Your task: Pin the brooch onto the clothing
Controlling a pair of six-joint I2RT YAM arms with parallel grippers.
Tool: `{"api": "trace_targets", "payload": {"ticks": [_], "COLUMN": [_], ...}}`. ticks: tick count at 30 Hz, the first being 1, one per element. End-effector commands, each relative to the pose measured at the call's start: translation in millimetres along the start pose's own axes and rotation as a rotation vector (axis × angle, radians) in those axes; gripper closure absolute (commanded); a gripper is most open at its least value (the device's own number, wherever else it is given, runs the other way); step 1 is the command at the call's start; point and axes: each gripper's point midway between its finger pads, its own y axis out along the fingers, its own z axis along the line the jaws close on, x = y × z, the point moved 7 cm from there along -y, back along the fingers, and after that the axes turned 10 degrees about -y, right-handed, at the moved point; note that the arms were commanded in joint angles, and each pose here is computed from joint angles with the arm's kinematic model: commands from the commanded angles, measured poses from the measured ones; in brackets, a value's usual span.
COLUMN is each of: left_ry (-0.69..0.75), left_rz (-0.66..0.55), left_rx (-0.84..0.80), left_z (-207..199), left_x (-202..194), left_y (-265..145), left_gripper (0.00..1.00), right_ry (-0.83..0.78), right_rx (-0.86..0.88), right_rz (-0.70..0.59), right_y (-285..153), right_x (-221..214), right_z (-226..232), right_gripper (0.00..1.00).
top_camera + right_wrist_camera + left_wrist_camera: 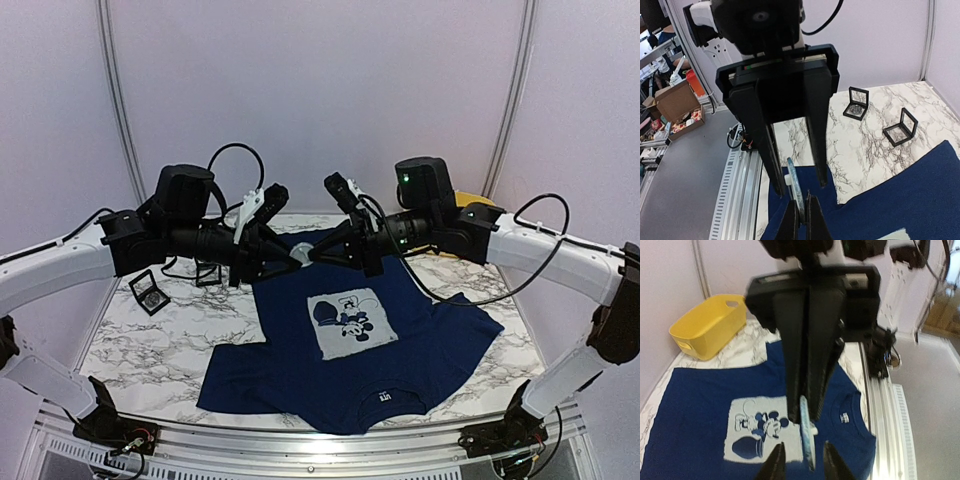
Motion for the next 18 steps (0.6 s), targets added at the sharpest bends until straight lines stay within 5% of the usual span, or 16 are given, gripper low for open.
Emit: {"api": "trace_targets", "payload": {"ticks": [1,5,8,12,18], "left_ry": [0.004,-0.011,-0.033,-0.047,-0.063], "left_rz": [-0.254,-0.412,-0.483,-0.519,-0.512], "left_rx": [0.066,0.058,0.04,-0.022,-0.062], "left_z": [-1.8,-9.6,-12.3,-16.9,-18.2], "left_x": [21.0,32.5,41.7,51.1,56.2], "left_y": [-14.1,-30.3,-36.3,-36.5,-32.9], "left_gripper": [0.67,0.68,0.59,0.41,0.43], "right_ry": [-0.051,-0.064,-0.084,-0.091,-0.081], "right_rx": [-0.072,-0.124,-0.116,-0.128,-0.131], "right_rz": [-0.245,-0.368,-0.473,-0.483,-0.472], "right_y": [-17.3,-23.2,-31.0,-28.1,-24.0], "right_x": [37.1,45.2,48.9,49.4,49.7], "right_z": [7.2,17.3,26.7,27.1,25.6], "right_gripper": [1.0,1.0,1.0,1.0,1.0]}}
